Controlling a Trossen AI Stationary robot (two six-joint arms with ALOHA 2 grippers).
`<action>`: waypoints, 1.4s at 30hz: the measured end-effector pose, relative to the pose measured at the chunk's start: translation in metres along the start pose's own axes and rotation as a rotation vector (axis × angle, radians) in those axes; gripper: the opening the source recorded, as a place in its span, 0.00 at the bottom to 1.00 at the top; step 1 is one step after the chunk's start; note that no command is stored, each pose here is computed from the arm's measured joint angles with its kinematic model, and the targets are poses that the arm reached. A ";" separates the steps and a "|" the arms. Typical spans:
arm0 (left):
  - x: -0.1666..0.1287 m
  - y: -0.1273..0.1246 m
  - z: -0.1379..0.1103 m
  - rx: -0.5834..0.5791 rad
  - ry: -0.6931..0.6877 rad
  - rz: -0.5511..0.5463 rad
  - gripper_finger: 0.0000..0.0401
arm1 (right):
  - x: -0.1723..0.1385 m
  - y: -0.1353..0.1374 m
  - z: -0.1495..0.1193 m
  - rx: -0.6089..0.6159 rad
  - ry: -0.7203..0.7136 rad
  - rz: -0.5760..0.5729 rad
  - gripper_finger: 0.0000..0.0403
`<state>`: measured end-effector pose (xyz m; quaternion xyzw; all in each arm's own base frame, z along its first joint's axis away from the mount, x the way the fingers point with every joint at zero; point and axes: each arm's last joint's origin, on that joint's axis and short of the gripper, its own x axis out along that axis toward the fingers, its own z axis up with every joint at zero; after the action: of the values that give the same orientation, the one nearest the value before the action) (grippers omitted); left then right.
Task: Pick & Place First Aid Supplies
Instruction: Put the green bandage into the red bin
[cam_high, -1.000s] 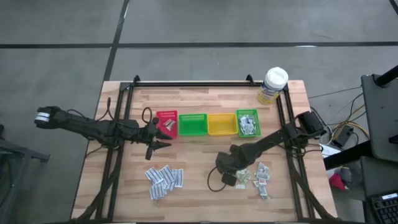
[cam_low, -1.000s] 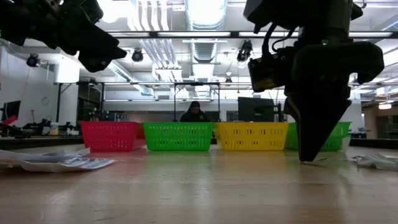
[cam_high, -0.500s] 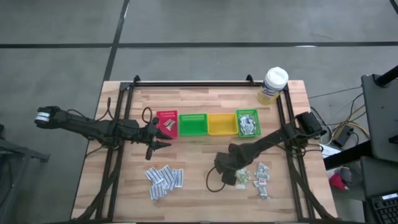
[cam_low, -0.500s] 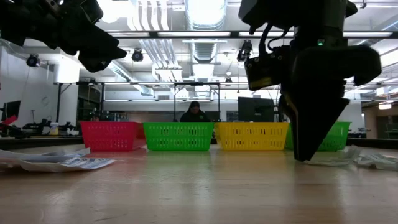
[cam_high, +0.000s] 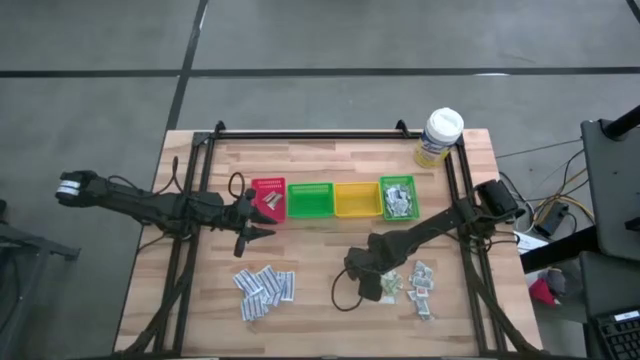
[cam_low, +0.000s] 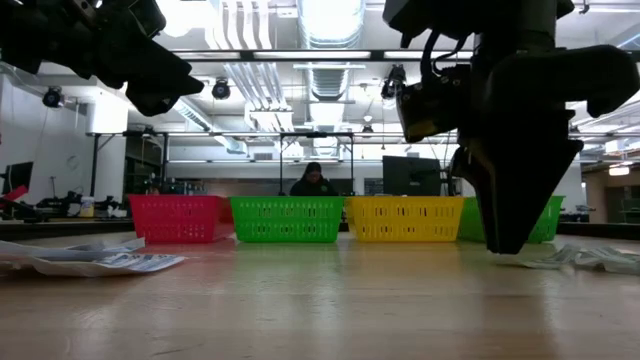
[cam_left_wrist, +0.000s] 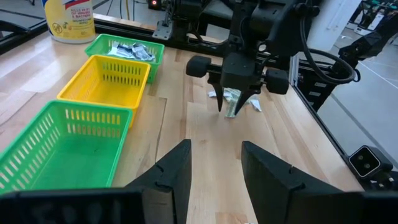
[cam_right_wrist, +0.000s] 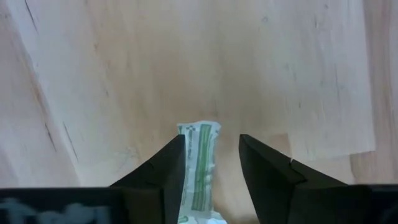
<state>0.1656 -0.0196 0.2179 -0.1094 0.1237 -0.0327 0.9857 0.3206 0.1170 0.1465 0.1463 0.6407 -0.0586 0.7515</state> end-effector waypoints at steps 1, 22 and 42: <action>0.000 0.000 0.000 0.000 0.000 0.000 0.33 | 0.000 0.000 0.000 0.000 0.002 0.000 0.38; 0.000 0.000 0.000 0.000 0.000 0.000 0.33 | 0.000 0.004 0.001 -0.024 -0.002 0.051 0.42; 0.003 0.000 -0.003 0.001 0.021 0.005 0.33 | 0.023 0.011 0.005 -0.017 0.009 0.041 0.39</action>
<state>0.1678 -0.0199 0.2147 -0.1082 0.1340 -0.0315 0.9845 0.3323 0.1288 0.1259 0.1532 0.6415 -0.0372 0.7507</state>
